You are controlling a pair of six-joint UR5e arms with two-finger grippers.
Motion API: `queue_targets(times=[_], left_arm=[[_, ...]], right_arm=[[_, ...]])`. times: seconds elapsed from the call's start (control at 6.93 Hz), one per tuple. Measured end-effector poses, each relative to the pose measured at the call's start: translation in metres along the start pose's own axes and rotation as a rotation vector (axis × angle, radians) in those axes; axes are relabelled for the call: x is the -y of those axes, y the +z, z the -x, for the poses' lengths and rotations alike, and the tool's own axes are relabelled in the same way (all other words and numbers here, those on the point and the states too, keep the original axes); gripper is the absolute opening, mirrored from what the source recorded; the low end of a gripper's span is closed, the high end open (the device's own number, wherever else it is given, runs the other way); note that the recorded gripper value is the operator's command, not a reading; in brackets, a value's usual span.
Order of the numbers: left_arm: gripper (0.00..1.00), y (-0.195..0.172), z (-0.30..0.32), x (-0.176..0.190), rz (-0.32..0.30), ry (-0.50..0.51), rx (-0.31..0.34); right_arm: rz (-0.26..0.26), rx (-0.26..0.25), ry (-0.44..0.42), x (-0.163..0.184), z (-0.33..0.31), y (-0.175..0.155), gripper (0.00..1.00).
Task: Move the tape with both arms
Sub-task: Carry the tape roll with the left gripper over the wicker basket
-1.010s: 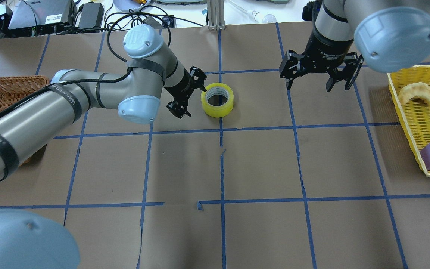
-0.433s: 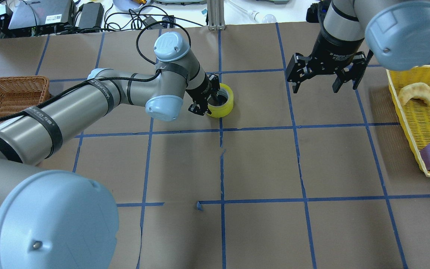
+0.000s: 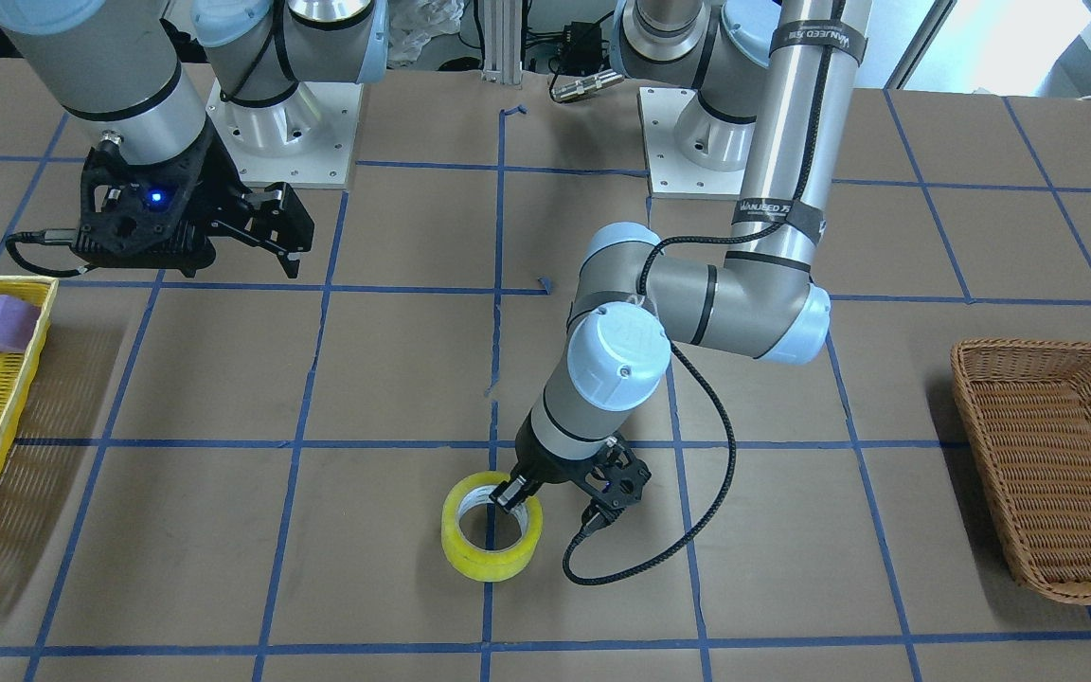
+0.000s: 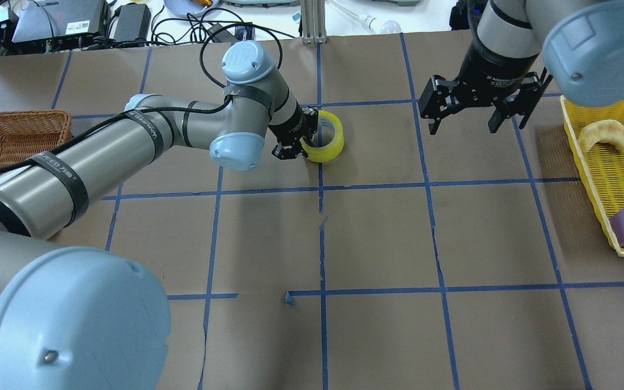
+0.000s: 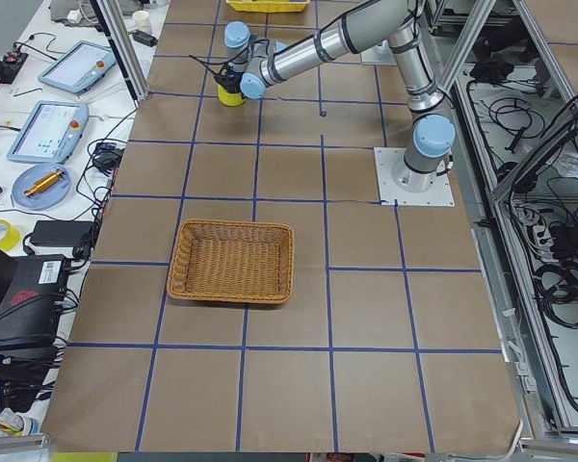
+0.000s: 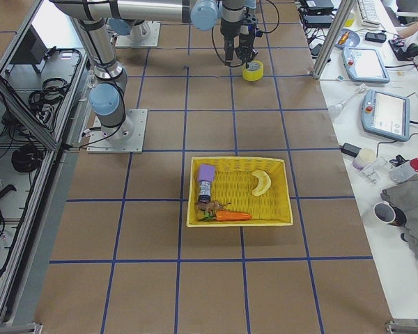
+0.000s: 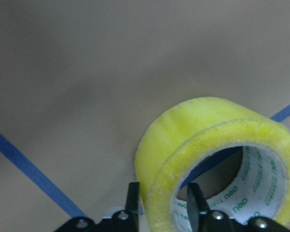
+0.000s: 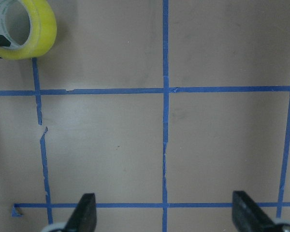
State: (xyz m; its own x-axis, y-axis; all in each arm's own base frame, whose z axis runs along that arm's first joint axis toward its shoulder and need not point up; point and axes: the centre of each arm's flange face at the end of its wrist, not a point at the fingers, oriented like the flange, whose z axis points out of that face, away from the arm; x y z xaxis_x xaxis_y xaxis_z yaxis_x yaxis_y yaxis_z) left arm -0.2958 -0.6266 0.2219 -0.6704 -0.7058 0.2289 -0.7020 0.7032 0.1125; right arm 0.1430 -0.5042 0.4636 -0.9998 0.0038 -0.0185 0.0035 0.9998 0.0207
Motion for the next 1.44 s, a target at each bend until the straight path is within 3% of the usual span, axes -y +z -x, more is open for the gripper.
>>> queue_targets(times=[0.43, 0.87, 1.44], left_arm=[[0.00, -0.108, 0.029, 0.128, 0.010, 0.272, 0.048], [0.00, -0.185, 0.140, 0.244, 0.043, 0.671, 0.192], [0.00, -0.251, 0.316, 0.366, 0.069, 1.041, 0.281]], right_arm=[[-0.019, 0.001, -0.005, -0.009, 0.000, -0.012, 1.00], [-0.031, -0.002, -0.005, -0.012, 0.001, -0.018, 1.00], [-0.042, -0.001, -0.003, -0.011, 0.001, -0.020, 1.00]])
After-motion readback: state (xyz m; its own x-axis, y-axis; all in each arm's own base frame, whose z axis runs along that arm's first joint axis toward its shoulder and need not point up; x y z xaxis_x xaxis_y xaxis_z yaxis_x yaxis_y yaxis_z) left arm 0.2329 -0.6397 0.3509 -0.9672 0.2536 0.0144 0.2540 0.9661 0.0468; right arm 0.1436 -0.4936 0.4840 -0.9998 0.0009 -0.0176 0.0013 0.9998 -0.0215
